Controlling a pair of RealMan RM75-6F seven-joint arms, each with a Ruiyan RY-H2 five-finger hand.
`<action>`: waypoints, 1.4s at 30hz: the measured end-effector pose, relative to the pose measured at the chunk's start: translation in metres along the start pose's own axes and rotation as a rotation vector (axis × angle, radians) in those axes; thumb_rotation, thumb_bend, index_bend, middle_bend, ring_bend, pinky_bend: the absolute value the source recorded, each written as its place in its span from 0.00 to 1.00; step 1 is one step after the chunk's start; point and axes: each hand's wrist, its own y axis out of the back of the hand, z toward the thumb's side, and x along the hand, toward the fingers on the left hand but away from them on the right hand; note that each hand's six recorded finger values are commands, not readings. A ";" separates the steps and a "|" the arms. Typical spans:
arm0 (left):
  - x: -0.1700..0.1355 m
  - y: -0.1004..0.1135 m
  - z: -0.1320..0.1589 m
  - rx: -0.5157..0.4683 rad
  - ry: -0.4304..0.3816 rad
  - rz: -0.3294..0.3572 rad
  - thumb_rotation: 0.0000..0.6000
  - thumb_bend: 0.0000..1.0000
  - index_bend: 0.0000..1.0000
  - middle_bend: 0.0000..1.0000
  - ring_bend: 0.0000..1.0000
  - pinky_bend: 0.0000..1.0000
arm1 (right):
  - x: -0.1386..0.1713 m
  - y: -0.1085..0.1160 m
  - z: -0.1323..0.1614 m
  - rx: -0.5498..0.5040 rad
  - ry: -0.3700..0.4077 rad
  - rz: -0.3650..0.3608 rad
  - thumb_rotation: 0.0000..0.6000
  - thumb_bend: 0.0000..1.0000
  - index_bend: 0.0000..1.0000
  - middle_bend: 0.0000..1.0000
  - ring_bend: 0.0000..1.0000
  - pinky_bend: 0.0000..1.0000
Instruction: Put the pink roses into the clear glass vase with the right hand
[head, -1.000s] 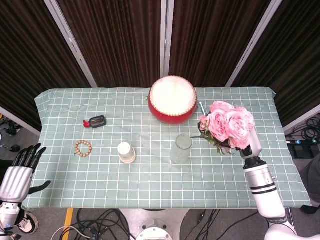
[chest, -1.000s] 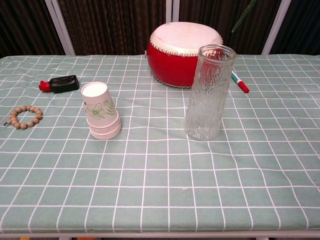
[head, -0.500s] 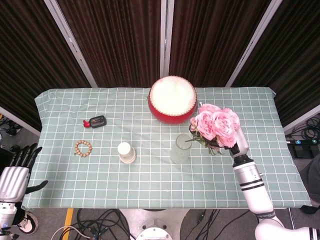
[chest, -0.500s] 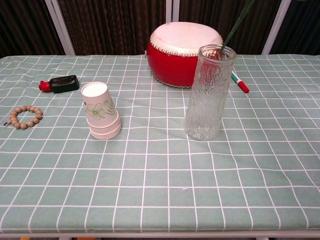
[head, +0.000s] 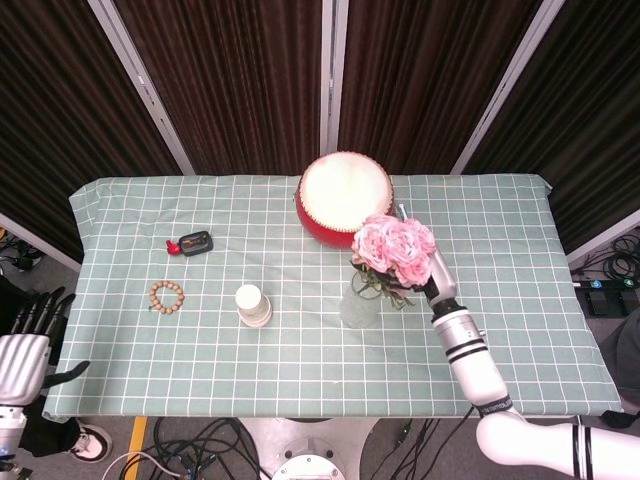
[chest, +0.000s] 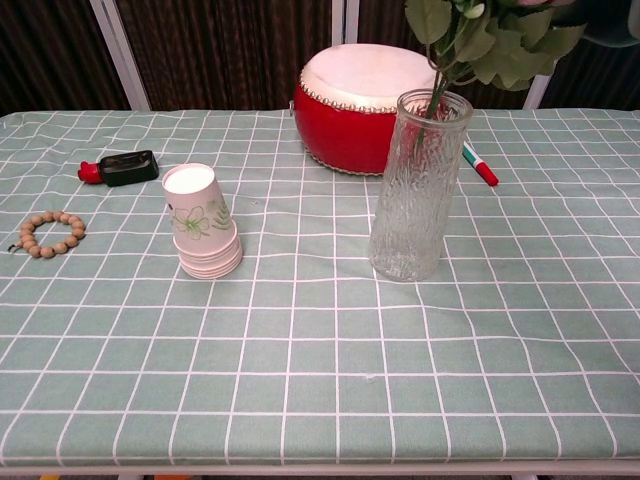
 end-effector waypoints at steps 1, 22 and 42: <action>0.000 0.000 -0.001 0.000 0.001 0.000 1.00 0.00 0.07 0.00 0.00 0.10 | -0.001 -0.003 0.000 0.002 0.003 0.006 1.00 0.25 0.71 0.57 0.24 0.18; -0.002 0.001 -0.006 -0.006 0.010 0.004 1.00 0.00 0.07 0.00 0.00 0.10 | -0.009 -0.010 -0.017 0.099 -0.045 0.046 1.00 0.14 0.20 0.25 0.00 0.04; -0.001 0.000 -0.001 0.006 0.003 -0.001 1.00 0.00 0.07 0.00 0.00 0.10 | 0.022 0.034 -0.033 0.268 -0.125 0.137 1.00 0.00 0.00 0.00 0.00 0.00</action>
